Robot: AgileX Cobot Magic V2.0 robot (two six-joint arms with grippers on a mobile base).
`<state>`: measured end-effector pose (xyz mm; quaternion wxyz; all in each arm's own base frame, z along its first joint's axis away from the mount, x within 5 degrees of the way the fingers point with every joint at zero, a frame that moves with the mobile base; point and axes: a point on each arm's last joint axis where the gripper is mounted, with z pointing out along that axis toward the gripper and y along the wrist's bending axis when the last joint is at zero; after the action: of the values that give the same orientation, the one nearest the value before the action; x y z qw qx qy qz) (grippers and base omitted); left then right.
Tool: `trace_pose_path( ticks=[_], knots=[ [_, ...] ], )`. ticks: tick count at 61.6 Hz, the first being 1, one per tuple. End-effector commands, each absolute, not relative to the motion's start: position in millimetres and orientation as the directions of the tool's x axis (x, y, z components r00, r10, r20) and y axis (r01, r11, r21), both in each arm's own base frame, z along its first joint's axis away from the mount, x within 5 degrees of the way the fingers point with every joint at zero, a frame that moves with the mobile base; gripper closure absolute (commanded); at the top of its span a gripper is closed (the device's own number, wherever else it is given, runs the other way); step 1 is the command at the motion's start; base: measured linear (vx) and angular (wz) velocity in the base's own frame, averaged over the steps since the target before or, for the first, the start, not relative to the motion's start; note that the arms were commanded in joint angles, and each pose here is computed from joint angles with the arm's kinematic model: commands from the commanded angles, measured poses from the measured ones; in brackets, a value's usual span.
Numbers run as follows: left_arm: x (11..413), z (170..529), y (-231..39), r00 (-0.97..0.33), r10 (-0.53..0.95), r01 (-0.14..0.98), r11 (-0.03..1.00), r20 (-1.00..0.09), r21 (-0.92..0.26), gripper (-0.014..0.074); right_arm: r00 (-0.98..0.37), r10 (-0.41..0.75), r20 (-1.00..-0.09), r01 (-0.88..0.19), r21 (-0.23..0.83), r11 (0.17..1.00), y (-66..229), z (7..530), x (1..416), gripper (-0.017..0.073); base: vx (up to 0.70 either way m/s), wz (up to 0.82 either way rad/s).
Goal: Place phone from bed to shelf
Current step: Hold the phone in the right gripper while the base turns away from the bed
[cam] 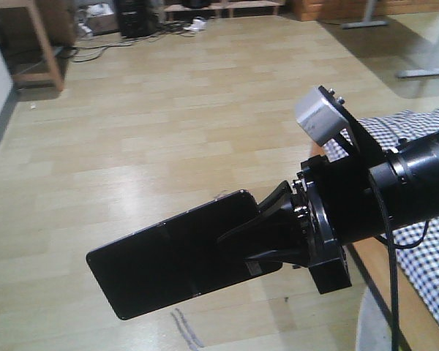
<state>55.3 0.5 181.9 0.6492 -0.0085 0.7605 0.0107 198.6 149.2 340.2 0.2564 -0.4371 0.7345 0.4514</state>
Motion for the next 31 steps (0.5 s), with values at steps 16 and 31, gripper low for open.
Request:
trace_pose_path(
  ticks=[16,31],
  knots=[
    [55.8,187.9,1.0,-0.081,-0.006,-0.033,0.999,-0.997,-0.004,0.0593,-0.466,-0.357,-0.81,-0.882,0.458,0.112,150.6,361.7,186.4,0.0561,-0.11,0.41],
    [55.8,187.9,1.0,-0.081,-0.006,-0.033,0.999,-0.997,-0.004,0.0593,-0.466,-0.357,-0.81,-0.882,0.458,0.112,150.6,361.7,186.4,0.0561,-0.05,0.18]
  ],
)
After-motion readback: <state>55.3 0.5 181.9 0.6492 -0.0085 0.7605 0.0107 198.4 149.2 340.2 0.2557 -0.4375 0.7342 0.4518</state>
